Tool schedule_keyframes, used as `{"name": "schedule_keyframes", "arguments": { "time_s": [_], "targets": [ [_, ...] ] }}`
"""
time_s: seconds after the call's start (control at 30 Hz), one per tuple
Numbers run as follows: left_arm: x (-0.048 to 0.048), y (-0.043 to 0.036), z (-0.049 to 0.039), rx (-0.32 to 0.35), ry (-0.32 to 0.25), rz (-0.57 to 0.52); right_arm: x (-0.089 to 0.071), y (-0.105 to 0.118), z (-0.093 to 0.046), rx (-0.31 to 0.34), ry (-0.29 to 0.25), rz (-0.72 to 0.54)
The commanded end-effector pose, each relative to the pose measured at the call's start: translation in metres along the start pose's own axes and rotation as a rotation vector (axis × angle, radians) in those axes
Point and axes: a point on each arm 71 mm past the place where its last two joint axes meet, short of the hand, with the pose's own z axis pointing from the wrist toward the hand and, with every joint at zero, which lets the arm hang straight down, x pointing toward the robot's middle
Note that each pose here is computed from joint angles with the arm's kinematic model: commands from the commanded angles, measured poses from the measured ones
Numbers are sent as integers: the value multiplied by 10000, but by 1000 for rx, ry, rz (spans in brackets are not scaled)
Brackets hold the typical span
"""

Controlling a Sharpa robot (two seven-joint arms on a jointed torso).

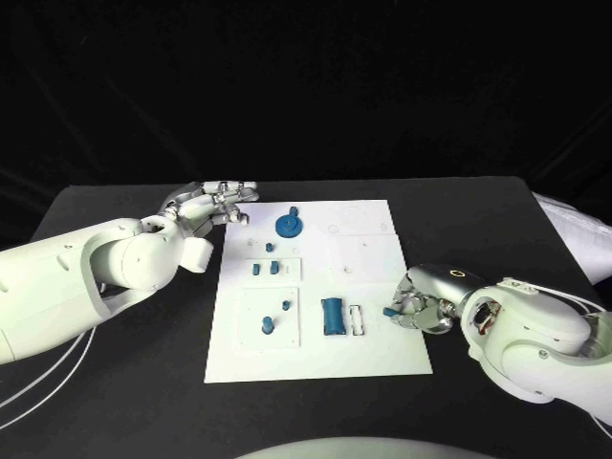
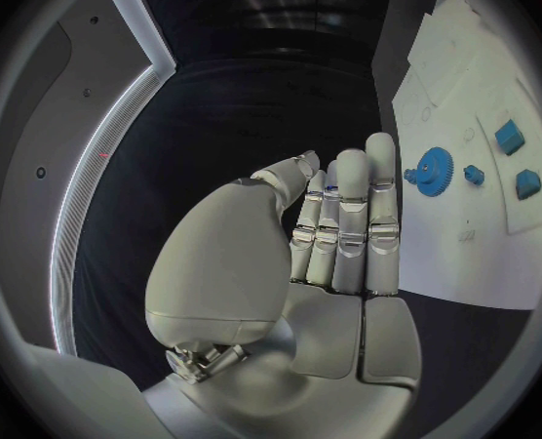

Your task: Assemble the parts on the task board

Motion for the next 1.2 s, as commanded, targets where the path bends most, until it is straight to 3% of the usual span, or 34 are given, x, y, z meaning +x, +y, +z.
{"name": "schedule_keyframes", "arguments": {
  "time_s": [0.03,0.3,0.63,1.2],
  "targets": [
    [26,-3,3,4,20,-8,-35,16,-14,27,-19,183],
    [30,-2,2,4,21,-8,-21,106,15,19,3,261],
    [38,-1,1,4,23,-9,64,244,119,5,76,263],
    [43,0,-1,3,24,-9,119,344,210,-2,99,245]
  ]
}}
